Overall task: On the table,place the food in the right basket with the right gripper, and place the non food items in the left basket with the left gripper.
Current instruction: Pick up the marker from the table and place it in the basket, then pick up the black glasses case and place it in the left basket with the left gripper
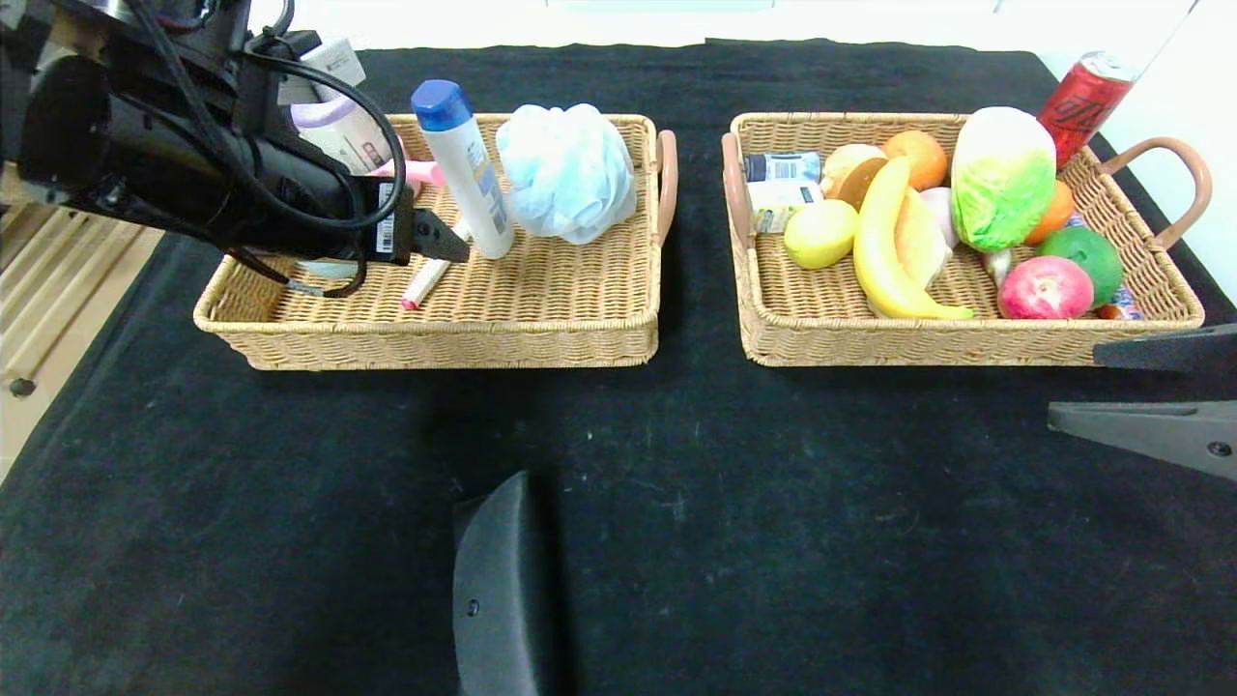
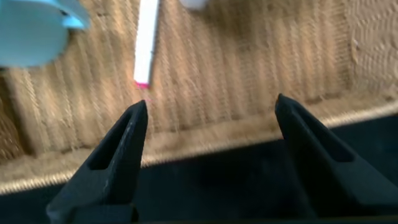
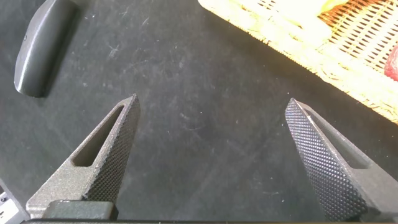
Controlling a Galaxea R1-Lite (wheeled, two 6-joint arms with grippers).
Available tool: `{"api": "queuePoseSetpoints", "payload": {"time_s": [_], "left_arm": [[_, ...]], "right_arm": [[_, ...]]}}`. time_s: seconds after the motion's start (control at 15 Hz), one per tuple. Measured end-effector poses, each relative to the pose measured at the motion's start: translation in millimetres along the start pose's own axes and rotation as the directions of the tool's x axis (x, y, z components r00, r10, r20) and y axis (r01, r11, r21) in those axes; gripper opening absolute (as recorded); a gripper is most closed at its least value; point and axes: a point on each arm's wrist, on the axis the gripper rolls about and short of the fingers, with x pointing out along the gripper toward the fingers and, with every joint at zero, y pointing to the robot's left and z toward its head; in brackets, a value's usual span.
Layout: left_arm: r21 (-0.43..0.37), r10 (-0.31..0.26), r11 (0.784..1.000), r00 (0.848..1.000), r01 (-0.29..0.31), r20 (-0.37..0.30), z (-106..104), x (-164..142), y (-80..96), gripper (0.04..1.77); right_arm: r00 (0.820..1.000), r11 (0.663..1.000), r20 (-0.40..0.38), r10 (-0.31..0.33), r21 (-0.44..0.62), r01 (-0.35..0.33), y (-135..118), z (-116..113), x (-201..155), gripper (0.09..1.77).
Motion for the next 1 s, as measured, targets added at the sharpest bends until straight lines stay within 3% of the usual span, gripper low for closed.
{"api": "queuePoseSetpoints", "payload": {"time_s": [0.13,0.4,0.67,1.0], "left_arm": [[-0.007,-0.019,1.0,0.999,0.019,-0.042,-6,-16,-10.7,1.55],[-0.061,0.017,0.998,0.988,-0.027,-0.152,-22,-37,-30.0,1.62],[-0.175,-0.014,0.984,0.964,-0.034,-0.266,-37,-46,-45.6,1.66],[-0.23,-0.04,0.972,0.926,-0.051,-0.375,-59,-41,-62.8,1.69]], "right_arm": [[1.0,1.0,0.0,0.0,0.0,0.0,0,0,0,1.71],[1.0,1.0,0.002,-0.002,0.0,0.002,0,0,-1,1.71],[1.0,1.0,0.003,-0.007,0.001,0.007,-1,1,-1,1.71],[1.0,1.0,0.006,-0.009,-0.002,0.009,0,1,-2,1.71]]}}
